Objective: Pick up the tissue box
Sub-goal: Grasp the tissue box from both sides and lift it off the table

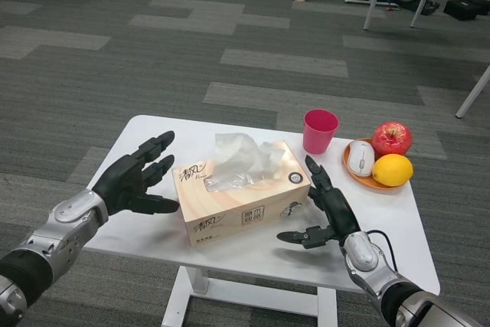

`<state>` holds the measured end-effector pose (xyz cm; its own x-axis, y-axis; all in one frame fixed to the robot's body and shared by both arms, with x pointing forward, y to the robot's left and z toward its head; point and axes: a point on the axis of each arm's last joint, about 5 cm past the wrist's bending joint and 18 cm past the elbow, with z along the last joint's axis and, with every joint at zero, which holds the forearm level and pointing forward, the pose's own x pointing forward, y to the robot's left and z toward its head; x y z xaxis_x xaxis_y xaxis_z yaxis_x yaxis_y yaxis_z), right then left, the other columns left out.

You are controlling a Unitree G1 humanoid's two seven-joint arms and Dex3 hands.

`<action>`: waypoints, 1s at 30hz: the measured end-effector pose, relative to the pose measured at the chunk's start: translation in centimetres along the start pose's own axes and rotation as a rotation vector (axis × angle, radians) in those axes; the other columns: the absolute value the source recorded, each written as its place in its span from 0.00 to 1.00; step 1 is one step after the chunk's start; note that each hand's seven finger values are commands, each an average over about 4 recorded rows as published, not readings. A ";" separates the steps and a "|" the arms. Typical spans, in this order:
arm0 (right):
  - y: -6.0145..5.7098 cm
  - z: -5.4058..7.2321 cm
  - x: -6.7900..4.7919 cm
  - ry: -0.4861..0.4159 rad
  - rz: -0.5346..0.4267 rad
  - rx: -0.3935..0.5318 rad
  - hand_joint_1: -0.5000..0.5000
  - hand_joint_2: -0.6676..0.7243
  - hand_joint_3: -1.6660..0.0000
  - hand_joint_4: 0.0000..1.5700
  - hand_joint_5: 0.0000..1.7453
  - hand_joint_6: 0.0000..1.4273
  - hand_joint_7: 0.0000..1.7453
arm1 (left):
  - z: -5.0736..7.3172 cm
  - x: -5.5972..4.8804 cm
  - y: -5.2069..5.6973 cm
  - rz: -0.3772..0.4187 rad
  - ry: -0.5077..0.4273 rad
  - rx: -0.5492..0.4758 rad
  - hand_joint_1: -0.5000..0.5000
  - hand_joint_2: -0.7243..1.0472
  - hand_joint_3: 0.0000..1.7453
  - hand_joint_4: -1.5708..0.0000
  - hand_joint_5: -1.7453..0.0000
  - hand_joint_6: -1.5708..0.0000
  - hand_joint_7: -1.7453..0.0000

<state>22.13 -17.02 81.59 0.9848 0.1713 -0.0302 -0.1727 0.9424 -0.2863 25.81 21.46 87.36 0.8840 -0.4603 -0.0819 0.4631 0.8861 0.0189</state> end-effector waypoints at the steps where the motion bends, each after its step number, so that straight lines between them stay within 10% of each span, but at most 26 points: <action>1: 0.0 0.0 0.0 -0.003 0.001 0.002 0.29 0.32 0.81 0.21 0.06 0.00 0.04 | 0.0 0.0 0.0 0.000 0.000 0.000 1.00 1.00 0.05 1.00 1.00 1.00 1.00; 30: 0.5 -1.0 -4.7 -0.057 0.021 0.135 0.34 0.27 0.81 0.09 0.06 0.00 0.04 | 0.4 0.8 0.5 0.084 -0.043 -0.024 1.00 0.98 0.05 1.00 1.00 1.00 0.98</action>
<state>17.43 -17.68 80.66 0.9788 0.2035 0.0207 -0.1980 0.9680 -0.1543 26.77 21.51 87.73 0.9219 -0.3856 -0.0382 0.3858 0.9226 0.0001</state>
